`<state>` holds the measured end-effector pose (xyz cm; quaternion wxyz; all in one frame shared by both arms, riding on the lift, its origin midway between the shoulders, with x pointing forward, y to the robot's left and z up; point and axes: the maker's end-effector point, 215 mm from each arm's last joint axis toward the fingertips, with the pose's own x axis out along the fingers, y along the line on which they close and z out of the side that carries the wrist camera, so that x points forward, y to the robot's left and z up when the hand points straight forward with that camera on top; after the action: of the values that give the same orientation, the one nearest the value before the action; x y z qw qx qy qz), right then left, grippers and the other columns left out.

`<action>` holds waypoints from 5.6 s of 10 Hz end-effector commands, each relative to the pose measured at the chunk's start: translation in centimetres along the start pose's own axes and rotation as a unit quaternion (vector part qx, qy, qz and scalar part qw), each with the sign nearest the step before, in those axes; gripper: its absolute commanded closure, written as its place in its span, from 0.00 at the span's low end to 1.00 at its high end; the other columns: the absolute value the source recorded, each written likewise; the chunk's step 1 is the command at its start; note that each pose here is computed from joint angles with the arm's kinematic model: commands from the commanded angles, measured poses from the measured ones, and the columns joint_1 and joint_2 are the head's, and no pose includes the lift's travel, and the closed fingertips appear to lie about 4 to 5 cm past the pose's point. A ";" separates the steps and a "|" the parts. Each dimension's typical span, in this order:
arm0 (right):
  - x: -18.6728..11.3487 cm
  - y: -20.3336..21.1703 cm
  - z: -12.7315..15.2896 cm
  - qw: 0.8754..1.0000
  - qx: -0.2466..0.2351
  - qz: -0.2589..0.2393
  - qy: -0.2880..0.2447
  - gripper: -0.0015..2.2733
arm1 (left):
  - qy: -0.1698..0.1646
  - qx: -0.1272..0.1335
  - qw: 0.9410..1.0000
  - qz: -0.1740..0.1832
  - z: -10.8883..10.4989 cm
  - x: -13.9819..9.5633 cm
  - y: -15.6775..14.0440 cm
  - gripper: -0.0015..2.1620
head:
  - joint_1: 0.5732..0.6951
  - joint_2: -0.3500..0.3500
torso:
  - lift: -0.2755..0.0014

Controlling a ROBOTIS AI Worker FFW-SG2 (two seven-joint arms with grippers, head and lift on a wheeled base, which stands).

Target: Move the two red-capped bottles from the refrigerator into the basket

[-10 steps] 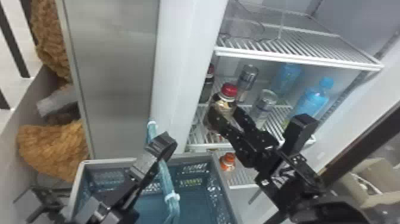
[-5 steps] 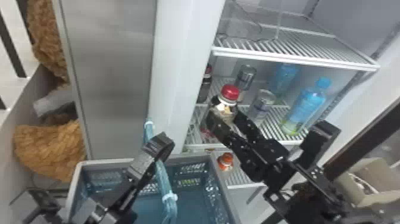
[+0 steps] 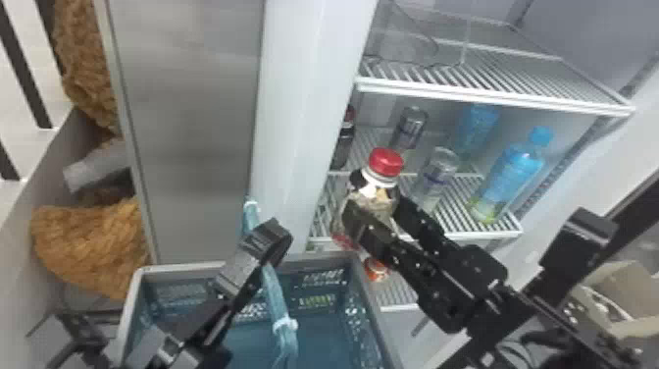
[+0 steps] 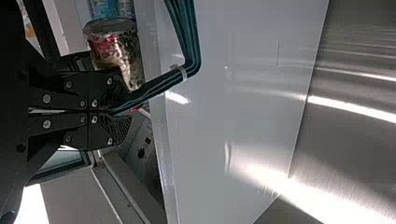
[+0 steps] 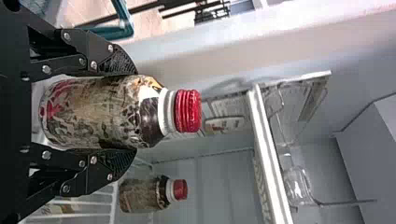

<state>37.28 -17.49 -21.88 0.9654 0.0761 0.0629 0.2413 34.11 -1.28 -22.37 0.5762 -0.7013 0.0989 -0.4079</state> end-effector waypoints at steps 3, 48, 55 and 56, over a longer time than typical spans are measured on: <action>-1.7 3.1 -1.8 0.998 0.030 0.037 0.046 0.56 | -0.001 0.001 1.000 0.000 0.1 0.0 0.0 0.56 | 1.00 0.09 | 0.99; 18.7 -15.6 -3.6 0.993 -0.004 -0.109 -0.054 0.15 | 0.000 -0.007 1.000 0.004 -0.1 -0.2 0.5 0.56 | 1.00 0.10 | 0.99; 21.5 -16.9 -3.7 0.991 -0.004 -0.123 -0.044 0.15 | 0.001 -0.009 1.000 0.004 -0.2 -0.2 0.6 0.56 | 0.96 0.12 | 0.99; 22.1 -17.1 -3.3 0.991 -0.006 -0.123 -0.045 0.15 | 0.004 -0.009 1.000 0.004 -0.3 -0.2 0.6 0.56 | 0.95 0.13 | 0.99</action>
<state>63.47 -21.60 -30.28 0.9901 0.0735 0.0281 0.1165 34.03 -1.50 -22.99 0.5711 -0.7048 0.1073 -0.4068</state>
